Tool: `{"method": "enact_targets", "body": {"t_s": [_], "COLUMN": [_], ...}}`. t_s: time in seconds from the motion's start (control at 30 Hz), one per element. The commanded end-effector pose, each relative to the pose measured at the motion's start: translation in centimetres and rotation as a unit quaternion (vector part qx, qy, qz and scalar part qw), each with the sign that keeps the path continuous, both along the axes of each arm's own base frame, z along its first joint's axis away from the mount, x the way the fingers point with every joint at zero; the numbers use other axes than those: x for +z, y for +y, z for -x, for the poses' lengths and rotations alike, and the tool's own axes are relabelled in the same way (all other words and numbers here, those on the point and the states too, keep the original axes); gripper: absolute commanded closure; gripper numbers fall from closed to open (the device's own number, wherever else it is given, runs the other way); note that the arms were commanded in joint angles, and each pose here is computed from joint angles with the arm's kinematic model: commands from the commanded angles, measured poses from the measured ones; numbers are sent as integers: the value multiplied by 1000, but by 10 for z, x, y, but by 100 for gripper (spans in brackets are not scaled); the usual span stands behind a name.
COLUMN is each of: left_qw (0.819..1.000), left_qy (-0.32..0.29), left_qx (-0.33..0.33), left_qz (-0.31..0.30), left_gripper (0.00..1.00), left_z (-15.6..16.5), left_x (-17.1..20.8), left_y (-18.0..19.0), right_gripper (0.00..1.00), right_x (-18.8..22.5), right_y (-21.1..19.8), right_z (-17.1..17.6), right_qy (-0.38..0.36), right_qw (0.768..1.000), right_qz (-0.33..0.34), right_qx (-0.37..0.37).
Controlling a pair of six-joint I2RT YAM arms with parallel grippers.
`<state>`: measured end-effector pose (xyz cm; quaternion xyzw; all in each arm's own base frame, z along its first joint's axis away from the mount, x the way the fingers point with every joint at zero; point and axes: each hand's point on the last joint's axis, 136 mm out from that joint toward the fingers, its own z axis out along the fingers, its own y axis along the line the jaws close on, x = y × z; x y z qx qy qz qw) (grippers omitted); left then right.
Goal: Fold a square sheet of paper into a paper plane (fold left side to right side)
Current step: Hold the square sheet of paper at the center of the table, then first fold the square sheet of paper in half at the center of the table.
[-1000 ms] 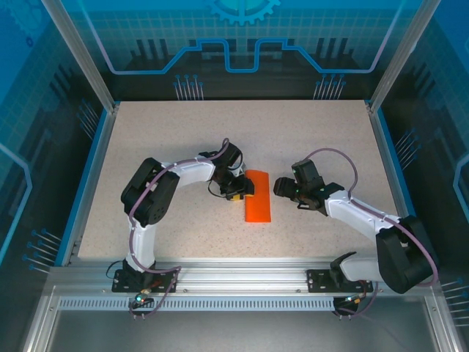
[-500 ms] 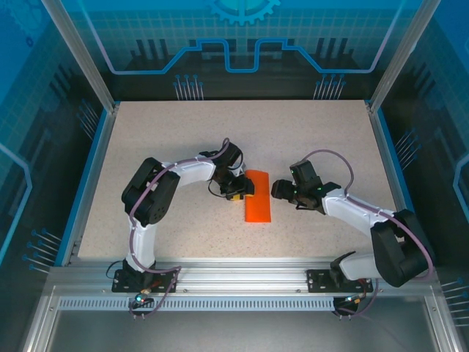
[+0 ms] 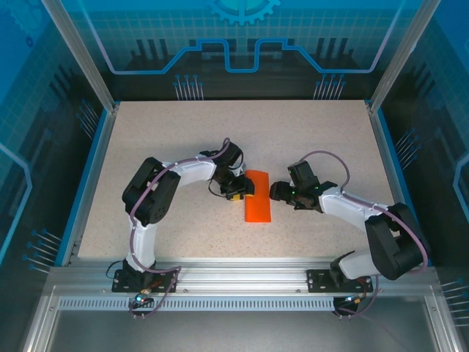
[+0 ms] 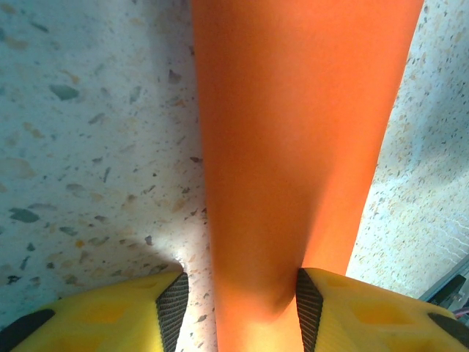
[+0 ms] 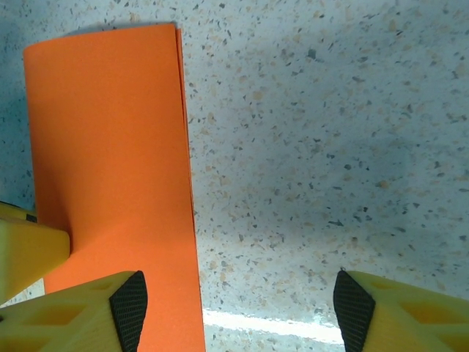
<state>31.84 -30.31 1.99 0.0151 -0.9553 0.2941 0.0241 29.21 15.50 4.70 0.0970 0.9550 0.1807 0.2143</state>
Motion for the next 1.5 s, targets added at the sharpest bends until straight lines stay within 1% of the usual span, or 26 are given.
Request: {"method": "enact_targets", "body": {"t_s": [0.0,0.13,0.2,0.3,0.4,0.47,0.73,1.2,1.33,1.47], "left_qw": [998,997,997,997,997,997,997,997,997,998], "left_qy": [31,31,31,30,30,30,31,30,13,-23], "left_qx": [-23,-24,-23,-24,-24,-24,-24,-24,-20,-15], "left_qz": [-58,-60,-60,-60,-61,-61,-61,-62,-68,-61], "left_gripper": [52,52,52,52,52,52,52,52,49,45], "left_z": [23,23,23,24,24,24,24,23,20,11], "left_x": [-49,-49,-50,-49,-49,-49,-49,-48,-37,-9], "left_y": [8,8,9,8,9,8,9,9,12,13], "right_gripper": [33,46,55,66,74,77,79,79,79,79], "right_x": [9,7,5,1,-4,-7,-24,-44,-49,-51], "right_y": [14,26,32,39,44,47,52,46,41,39], "right_z": [-9,-11,-11,-12,-11,-11,-7,3,8,11], "right_qy": [-12,-4,2,12,21,28,62,108,119,127], "right_qw": [1000,999,998,998,997,997,995,993,991,990], "right_qz": [-17,-36,-42,-45,-46,-44,-35,-10,1,7], "right_qx": [17,33,40,48,53,57,63,55,52,53]}}
